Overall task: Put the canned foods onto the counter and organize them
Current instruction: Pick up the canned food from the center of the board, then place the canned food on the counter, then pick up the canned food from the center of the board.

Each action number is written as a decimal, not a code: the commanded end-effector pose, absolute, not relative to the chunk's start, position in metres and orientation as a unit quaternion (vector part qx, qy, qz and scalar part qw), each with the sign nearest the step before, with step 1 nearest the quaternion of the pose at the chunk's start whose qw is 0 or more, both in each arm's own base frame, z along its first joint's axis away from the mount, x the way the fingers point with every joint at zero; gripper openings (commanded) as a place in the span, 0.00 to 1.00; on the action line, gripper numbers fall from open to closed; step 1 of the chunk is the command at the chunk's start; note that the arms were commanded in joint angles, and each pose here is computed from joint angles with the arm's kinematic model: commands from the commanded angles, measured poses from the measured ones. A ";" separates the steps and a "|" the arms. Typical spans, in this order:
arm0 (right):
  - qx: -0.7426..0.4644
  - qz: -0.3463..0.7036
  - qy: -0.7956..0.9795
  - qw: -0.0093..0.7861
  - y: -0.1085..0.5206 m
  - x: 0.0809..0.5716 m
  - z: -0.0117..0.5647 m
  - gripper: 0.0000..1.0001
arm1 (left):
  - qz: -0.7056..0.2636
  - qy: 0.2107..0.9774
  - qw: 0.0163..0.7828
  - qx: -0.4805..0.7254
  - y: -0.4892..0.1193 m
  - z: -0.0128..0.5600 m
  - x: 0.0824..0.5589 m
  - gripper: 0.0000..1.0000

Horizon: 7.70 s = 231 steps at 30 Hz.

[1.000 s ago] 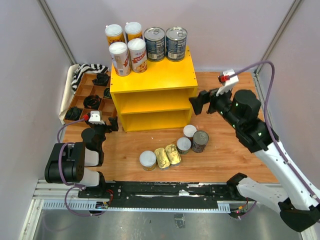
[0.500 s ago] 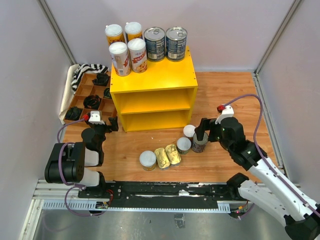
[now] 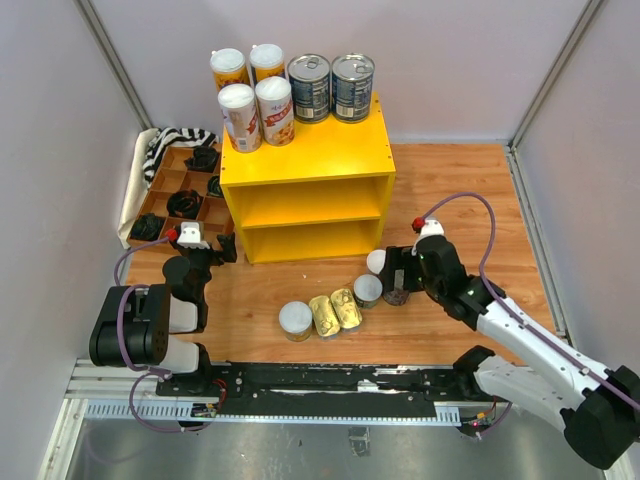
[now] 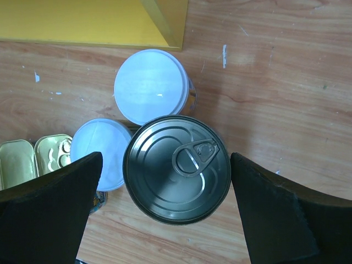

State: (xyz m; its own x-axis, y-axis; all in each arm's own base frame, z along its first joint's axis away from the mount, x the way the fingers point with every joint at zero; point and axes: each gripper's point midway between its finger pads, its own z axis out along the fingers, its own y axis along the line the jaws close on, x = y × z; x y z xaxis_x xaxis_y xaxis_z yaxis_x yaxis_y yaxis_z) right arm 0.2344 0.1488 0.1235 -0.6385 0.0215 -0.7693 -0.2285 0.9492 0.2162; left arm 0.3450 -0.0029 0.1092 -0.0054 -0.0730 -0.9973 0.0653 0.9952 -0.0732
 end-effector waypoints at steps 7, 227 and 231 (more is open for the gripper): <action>-0.045 0.114 0.907 0.404 0.145 0.236 0.100 0.99 | -0.048 0.700 0.713 0.006 -0.005 0.115 0.348 1.00; -0.590 0.379 0.626 0.341 0.407 0.108 0.082 0.98 | -0.048 0.700 0.713 0.006 -0.005 0.115 0.348 1.00; -0.581 0.360 0.639 0.354 0.410 0.115 0.076 0.98 | -0.048 0.700 0.713 0.006 -0.005 0.115 0.348 1.00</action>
State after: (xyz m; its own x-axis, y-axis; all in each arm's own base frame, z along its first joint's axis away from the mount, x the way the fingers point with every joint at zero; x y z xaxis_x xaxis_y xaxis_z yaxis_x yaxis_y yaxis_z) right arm 0.1065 0.4077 0.0826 -0.0857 -0.4696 -0.8787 -0.9955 0.0047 0.0945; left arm 0.3450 -0.0029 0.1092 -0.0054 -0.0730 -0.9973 0.0653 0.9952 -0.0732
